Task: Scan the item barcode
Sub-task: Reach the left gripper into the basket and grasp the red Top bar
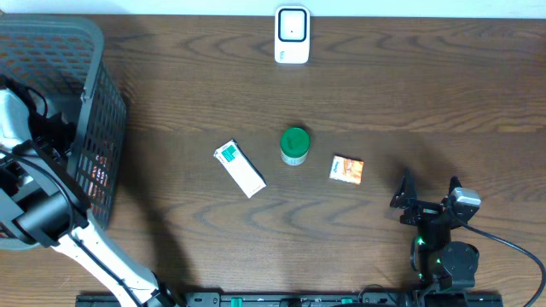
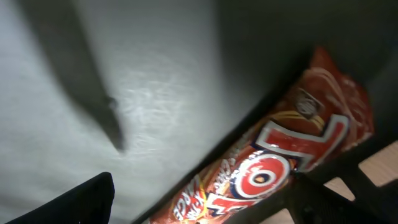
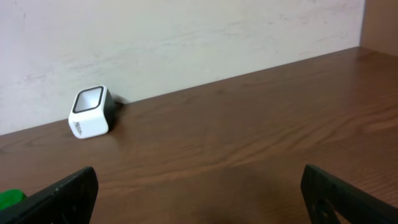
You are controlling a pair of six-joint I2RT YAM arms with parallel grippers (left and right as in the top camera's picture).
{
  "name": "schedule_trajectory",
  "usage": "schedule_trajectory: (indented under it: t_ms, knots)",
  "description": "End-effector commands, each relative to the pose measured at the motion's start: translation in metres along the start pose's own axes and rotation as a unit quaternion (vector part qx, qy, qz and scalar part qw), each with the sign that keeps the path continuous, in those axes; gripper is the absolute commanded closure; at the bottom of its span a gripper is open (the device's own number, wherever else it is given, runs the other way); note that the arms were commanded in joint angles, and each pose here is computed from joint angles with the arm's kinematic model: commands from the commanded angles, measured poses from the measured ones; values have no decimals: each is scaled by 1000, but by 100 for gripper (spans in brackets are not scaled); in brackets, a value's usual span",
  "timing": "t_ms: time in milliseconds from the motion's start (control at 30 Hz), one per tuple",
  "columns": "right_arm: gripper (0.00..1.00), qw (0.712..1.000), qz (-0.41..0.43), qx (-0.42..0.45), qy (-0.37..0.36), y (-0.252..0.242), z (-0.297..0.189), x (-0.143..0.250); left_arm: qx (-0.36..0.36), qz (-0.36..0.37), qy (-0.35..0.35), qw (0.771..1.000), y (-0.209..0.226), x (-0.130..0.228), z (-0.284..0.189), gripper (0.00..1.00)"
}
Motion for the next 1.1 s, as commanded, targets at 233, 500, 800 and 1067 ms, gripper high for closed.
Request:
schedule_trajectory:
  t_ms: [233, 500, 800, 1067]
  knots:
    - [1, 1000, -6, 5, -2, -2, 0, -1, 0, 66, 39, 997, -17, 12, 30, 11]
    - [1, 1000, -6, 5, -2, -2, 0, -1, -53, 25, 56, 997, -1, 19, 44, 55]
    - [1, 1000, -6, 5, -2, -2, 0, -1, -129, -41, 51, 989, 22, 20, 36, 93]
    - [1, 1000, -6, 5, -2, -2, 0, -1, -133, -89, -65, 985, 19, 1, -63, 93]
Point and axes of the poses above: each gripper's point midway between its finger pads, its own z axis out along the fingers, its own y axis along the line the jaws close on, x = y × z, the point moved 5 cm from there along -z, back along the fingers, and after that the axes turned 5 degrees about z, right-handed, at the moved point
